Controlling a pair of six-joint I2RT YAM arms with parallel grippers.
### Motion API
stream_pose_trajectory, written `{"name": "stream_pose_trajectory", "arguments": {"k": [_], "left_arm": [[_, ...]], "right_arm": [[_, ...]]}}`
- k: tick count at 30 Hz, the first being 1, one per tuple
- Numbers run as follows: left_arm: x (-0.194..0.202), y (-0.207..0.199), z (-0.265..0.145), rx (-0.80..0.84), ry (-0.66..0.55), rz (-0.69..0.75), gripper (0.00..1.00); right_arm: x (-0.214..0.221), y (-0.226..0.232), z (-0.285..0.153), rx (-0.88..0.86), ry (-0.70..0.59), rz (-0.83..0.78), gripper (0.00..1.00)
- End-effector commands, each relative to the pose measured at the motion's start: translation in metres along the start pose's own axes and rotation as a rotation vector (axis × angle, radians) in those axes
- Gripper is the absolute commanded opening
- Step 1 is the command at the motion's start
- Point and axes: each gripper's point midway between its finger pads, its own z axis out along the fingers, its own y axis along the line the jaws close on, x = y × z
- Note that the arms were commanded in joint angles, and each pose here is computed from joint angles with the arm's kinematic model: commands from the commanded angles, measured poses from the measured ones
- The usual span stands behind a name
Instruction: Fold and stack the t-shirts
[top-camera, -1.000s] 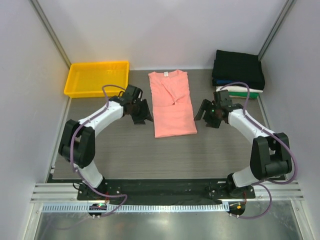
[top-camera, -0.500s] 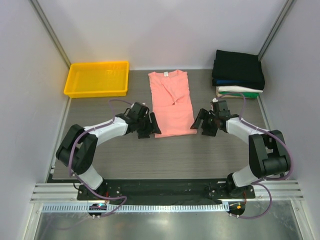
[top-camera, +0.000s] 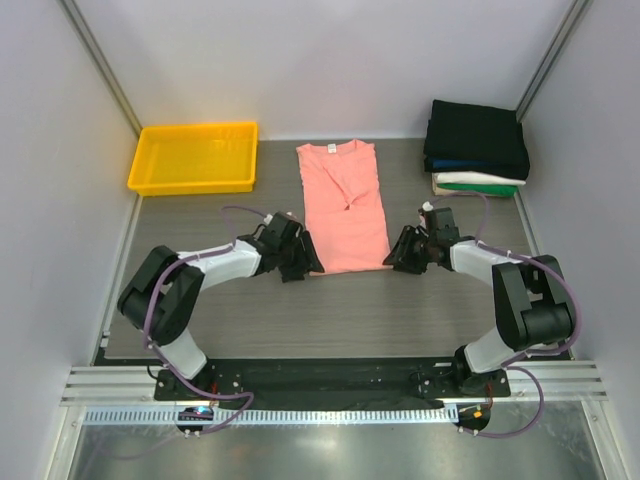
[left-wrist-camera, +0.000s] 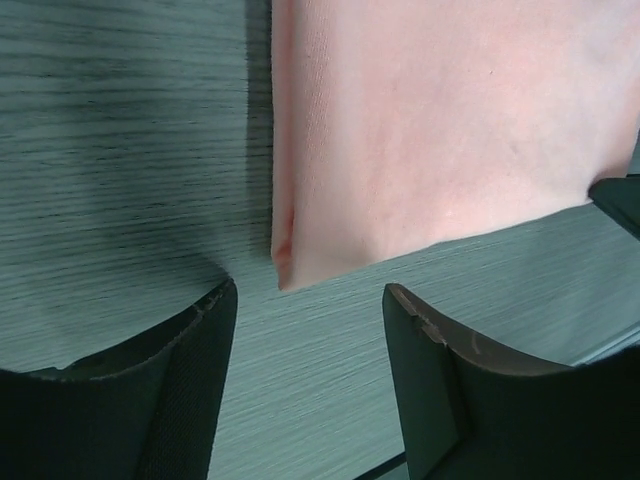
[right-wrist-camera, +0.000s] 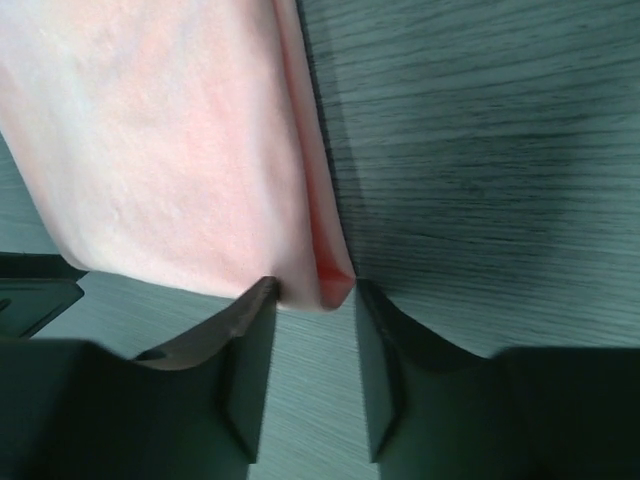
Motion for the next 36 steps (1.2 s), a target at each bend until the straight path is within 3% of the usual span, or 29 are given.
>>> {"name": "stream_pose_trajectory", "arguments": {"k": [1,6,13,16,17,20,28,36], "left_arm": [[0.003,0.003,0.009,-0.007,-0.011,-0.015,0.61],[0.008,0.010,0.015,-0.033,-0.003,-0.019,0.59],[0.009,0.016,0.025,-0.062,-0.006,-0.031,0.47],[0.005,0.013,0.028,-0.056,-0.017,-0.034,0.35],[0.004,0.012,0.030,-0.054,-0.015,-0.036,0.23],[0.001,0.006,0.031,-0.044,-0.018,-0.035,0.00],[0.021,-0.009,-0.013,-0.033,-0.034,0.002,0.00],[0.087,-0.027,-0.092,0.009,-0.045,0.048,0.00]], "right_arm": [[0.013,-0.013,0.011,0.021,0.046,0.007,0.40],[0.011,-0.012,0.013,0.019,0.043,0.006,0.19],[0.013,-0.014,0.015,0.023,0.055,0.003,0.09],[0.014,-0.015,0.016,0.022,0.057,0.000,0.04],[0.014,-0.014,0.016,0.021,0.058,0.000,0.01],[0.016,-0.014,0.014,0.017,0.061,0.004,0.01],[0.021,-0.003,-0.041,0.034,0.001,0.008,0.01],[0.043,0.014,-0.120,0.019,-0.072,0.058,0.01]]}}
